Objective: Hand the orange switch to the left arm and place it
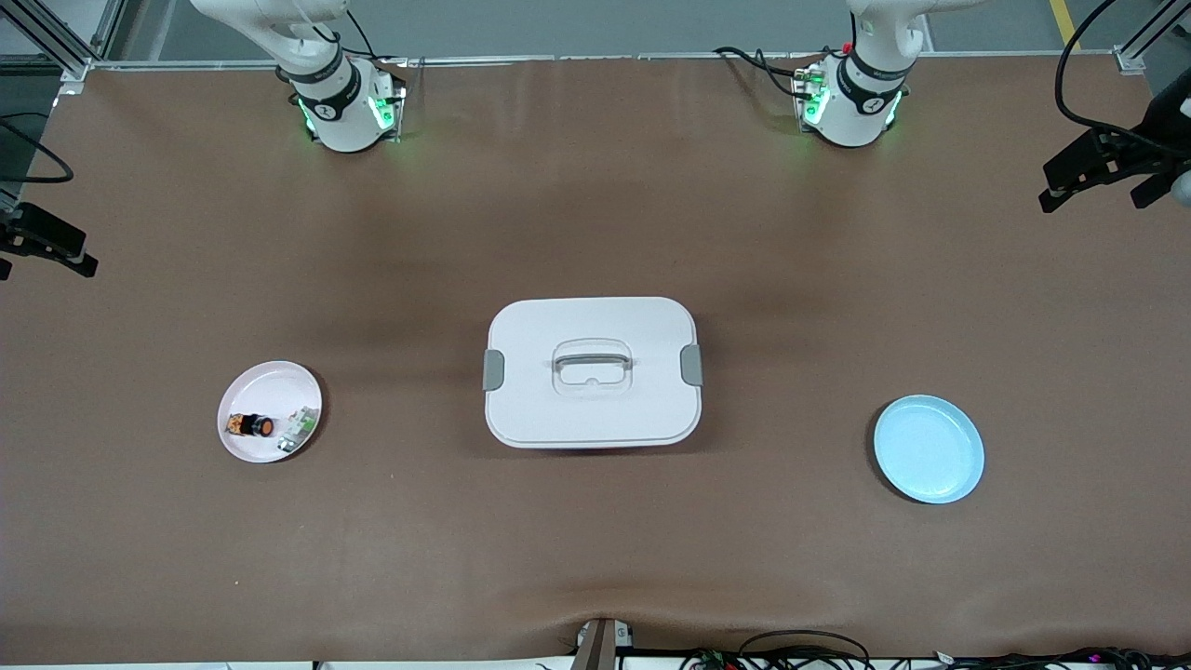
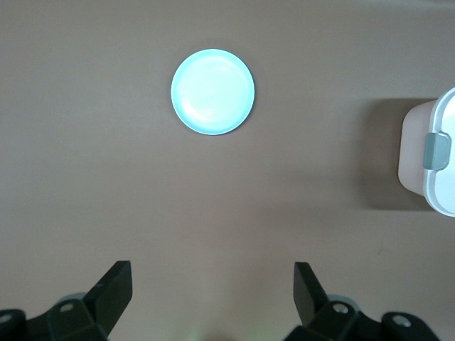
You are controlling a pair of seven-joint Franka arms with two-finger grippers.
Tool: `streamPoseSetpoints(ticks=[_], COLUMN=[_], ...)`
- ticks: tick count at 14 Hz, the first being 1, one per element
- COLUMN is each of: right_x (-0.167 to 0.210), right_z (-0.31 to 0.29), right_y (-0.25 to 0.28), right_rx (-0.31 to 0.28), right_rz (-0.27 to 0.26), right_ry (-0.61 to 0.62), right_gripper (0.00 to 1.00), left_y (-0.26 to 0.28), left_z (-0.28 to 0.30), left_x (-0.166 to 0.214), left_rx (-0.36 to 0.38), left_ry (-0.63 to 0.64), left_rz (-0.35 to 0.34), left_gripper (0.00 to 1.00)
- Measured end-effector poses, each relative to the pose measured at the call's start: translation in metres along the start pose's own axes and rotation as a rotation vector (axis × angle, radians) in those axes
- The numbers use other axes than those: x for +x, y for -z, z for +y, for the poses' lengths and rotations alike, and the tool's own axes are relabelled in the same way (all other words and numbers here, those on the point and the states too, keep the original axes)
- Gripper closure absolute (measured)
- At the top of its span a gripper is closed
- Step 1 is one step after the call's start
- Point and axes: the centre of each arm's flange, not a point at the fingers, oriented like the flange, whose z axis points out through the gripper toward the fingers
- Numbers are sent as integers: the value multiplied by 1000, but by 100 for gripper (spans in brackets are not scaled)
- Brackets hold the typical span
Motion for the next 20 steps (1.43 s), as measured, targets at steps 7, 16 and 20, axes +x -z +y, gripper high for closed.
streamPoseSetpoints(ticks=[7,16,20], right_x=[0,1,14], right_z=[0,2,4], right_y=[0,-3,-31], right_rx=[0,0,2], right_rz=[0,-5,-53], right_ry=[0,-3,-5], right_gripper=[0,0,0], left_y=[4,0,0], left_z=[-1,-9,-11], left_x=[0,3,3], left_rx=[-1,-1,-1], left_ry=[2,16,19], left_rz=[9,2,1], left_gripper=[0,0,0])
